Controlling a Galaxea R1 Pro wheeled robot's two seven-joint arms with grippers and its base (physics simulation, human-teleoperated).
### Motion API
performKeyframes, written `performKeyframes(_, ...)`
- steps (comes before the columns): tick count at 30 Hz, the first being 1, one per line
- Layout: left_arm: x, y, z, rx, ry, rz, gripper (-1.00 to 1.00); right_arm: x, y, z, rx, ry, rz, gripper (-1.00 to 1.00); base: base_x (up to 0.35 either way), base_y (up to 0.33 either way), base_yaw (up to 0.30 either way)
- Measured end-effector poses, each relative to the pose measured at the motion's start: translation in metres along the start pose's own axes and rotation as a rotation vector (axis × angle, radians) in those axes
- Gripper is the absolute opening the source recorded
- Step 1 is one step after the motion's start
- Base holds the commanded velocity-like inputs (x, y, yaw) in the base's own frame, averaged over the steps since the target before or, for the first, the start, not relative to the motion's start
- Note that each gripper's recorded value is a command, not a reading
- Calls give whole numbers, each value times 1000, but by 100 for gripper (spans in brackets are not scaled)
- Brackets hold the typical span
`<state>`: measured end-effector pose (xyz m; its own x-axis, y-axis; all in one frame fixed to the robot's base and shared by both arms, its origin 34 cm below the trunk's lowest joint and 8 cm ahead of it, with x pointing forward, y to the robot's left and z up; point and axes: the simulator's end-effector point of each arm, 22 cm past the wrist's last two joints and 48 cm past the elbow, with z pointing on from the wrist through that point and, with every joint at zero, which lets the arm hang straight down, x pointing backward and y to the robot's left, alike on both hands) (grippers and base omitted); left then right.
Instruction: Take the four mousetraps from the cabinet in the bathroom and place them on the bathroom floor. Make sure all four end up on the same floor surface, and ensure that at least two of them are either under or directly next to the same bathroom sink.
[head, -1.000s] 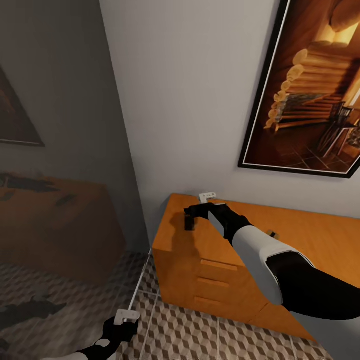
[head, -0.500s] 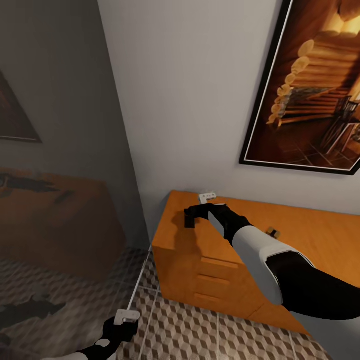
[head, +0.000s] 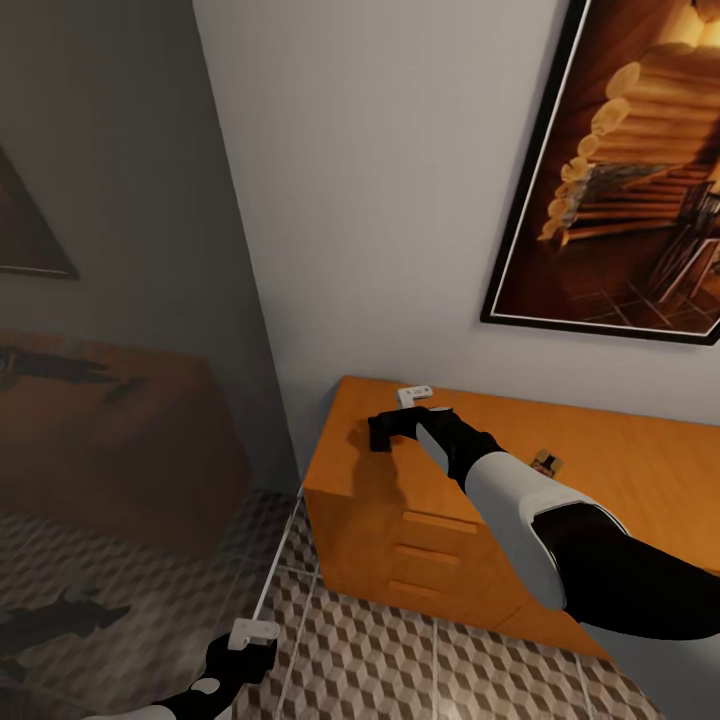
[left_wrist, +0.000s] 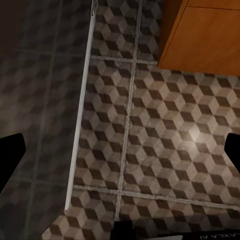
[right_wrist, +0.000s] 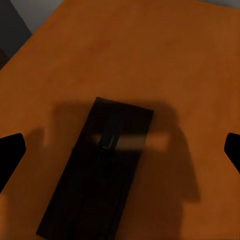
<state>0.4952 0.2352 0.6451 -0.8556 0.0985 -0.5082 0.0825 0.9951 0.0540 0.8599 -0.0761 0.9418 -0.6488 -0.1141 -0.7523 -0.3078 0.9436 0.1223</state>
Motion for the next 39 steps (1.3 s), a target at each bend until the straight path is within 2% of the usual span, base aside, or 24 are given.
performKeyframes(17,1,0,0,0,3,0,100,2,-1,2,3,-4,-1,100,0,0,0)
performKeyframes(26,1,0,0,0,3,0,100,20,-4,4,13,36,-9,100,0,0,0)
performKeyframes(39,1,0,0,1,3,0,100,28,-8,4,31,54,-32,100,0,0,0)
